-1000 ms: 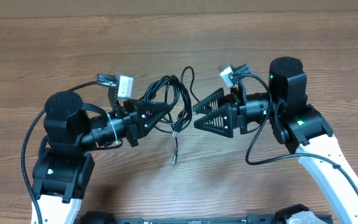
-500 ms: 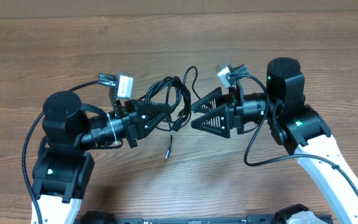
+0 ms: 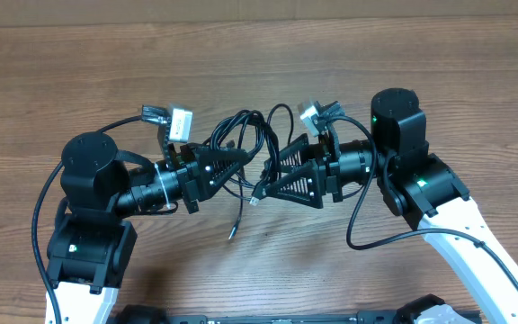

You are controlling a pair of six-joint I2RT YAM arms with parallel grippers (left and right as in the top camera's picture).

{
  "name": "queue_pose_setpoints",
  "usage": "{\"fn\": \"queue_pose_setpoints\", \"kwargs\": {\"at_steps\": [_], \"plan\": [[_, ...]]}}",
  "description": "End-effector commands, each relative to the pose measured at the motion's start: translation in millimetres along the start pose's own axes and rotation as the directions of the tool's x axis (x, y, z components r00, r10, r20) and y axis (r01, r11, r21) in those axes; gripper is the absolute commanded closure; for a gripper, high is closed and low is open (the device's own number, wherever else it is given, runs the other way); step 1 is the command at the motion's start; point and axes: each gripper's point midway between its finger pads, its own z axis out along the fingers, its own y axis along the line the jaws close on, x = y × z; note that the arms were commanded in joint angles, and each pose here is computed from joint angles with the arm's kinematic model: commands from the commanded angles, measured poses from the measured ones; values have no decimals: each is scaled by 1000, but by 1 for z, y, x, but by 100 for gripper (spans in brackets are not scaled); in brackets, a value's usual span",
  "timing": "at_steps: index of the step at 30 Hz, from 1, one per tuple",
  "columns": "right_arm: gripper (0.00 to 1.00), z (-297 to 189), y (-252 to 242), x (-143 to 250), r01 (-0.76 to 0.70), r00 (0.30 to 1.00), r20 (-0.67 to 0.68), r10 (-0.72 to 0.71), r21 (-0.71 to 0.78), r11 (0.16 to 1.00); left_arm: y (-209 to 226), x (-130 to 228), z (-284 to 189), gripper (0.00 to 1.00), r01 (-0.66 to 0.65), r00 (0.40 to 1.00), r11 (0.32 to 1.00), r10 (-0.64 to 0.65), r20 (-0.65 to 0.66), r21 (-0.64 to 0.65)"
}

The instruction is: Untangle cables

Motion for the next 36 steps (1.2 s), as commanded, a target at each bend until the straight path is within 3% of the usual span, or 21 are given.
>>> {"fn": "queue_pose_setpoints", "kwargs": {"at_steps": [1,8,13,21,25,29,36], "plan": [[28,-1,20,-1,46,999,-16,-47,-86,995,-3,-11,-7,96,-39,998,999,40,44,-25],[29,-2,35,0,89,995,-27,-95,-167,982,1,-13,-7,96,-47,997,998,50,59,-48],[32,-8,60,2,197,976,-34,-217,-304,932,3,-14,-7,96,-75,995,995,79,61,-58],[32,-8,61,1,208,973,-30,-228,-304,930,19,-20,-10,96,-75,991,985,91,97,-153],[30,-9,64,-5,261,960,-15,-278,-303,917,31,-6,-10,96,-32,998,981,43,54,-189],[29,-5,52,-18,254,966,18,-256,-212,944,12,4,-5,96,-51,999,995,51,1,-85],[29,-5,52,-23,294,955,37,-293,-195,936,22,16,-1,96,-16,999,996,11,-53,-92]]}}
